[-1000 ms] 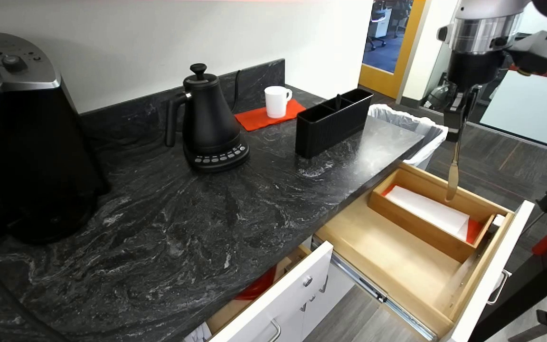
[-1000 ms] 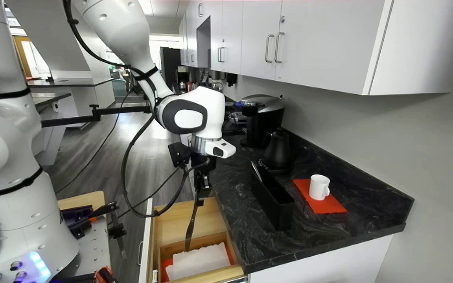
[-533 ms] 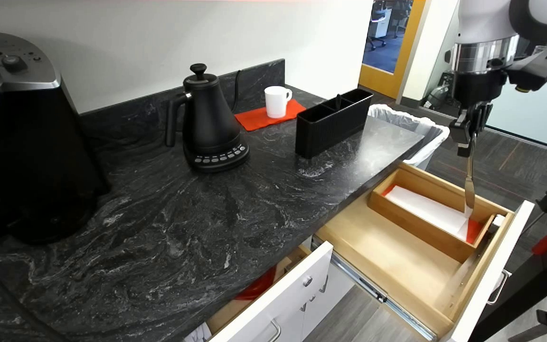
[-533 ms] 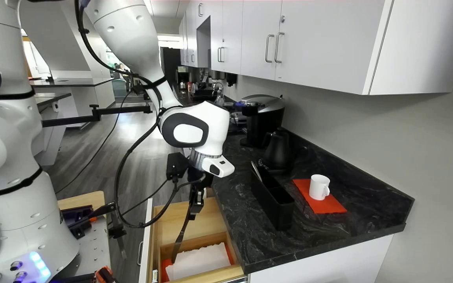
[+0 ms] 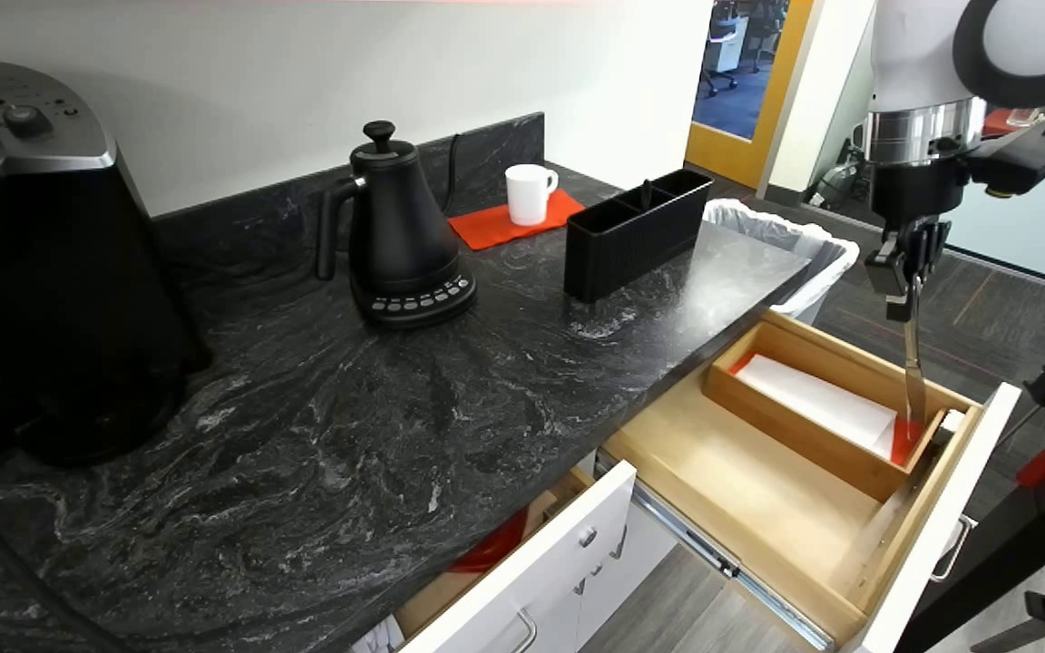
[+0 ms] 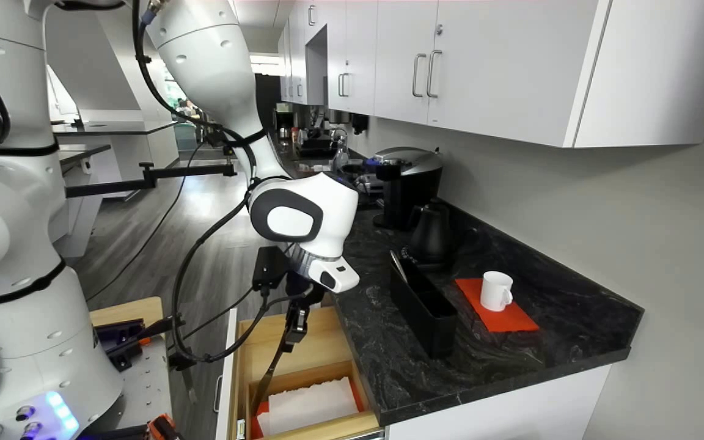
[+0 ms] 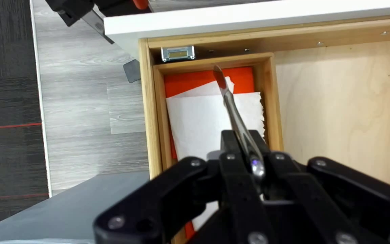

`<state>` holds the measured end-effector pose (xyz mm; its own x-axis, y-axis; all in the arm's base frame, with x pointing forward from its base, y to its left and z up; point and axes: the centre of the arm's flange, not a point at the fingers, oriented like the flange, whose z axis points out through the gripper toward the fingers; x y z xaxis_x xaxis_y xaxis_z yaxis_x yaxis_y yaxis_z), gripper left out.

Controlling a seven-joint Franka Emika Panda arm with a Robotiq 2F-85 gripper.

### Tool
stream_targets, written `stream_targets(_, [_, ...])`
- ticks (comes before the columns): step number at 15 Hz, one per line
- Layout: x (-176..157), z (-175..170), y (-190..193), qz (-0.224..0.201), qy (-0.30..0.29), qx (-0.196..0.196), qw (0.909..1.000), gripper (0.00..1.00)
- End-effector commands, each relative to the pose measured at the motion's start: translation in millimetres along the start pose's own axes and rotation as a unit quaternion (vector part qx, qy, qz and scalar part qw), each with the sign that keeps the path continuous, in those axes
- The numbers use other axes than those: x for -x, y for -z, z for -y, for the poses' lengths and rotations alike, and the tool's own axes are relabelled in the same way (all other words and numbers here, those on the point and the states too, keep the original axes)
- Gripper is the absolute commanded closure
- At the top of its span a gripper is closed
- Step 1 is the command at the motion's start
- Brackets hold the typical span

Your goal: Take the butter knife from the cutlery holder followed by the fork

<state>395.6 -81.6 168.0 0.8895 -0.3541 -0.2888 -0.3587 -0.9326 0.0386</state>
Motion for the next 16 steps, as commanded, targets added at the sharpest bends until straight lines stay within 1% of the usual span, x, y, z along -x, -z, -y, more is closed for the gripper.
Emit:
stream_targets(1, [5.2,-7.5,5.7,-0.002,0.007,-0.011,0.9999,0.94])
stream_targets(4, [5.8,-9.5,2.6,0.002,0.010,-0.013,0.9999,0.94])
stream_targets(8, [5.1,-10.4,0.4,-0.001,0.028,-0.018,0.9995,0.94])
stream_targets(10, [4.0,-10.5,0.4,-0.004,0.032,-0.015,0.9994,0.93])
stream_targets(11, [3.4,-10.7,0.5,-0.003,0.034,-0.013,0.9993,0.63])
stream_targets(12, [3.4,-10.7,0.2,-0.004,0.037,-0.010,0.9993,0.62])
stream_targets(16, [2.8,-10.7,0.2,-0.005,0.041,-0.008,0.9991,0.38])
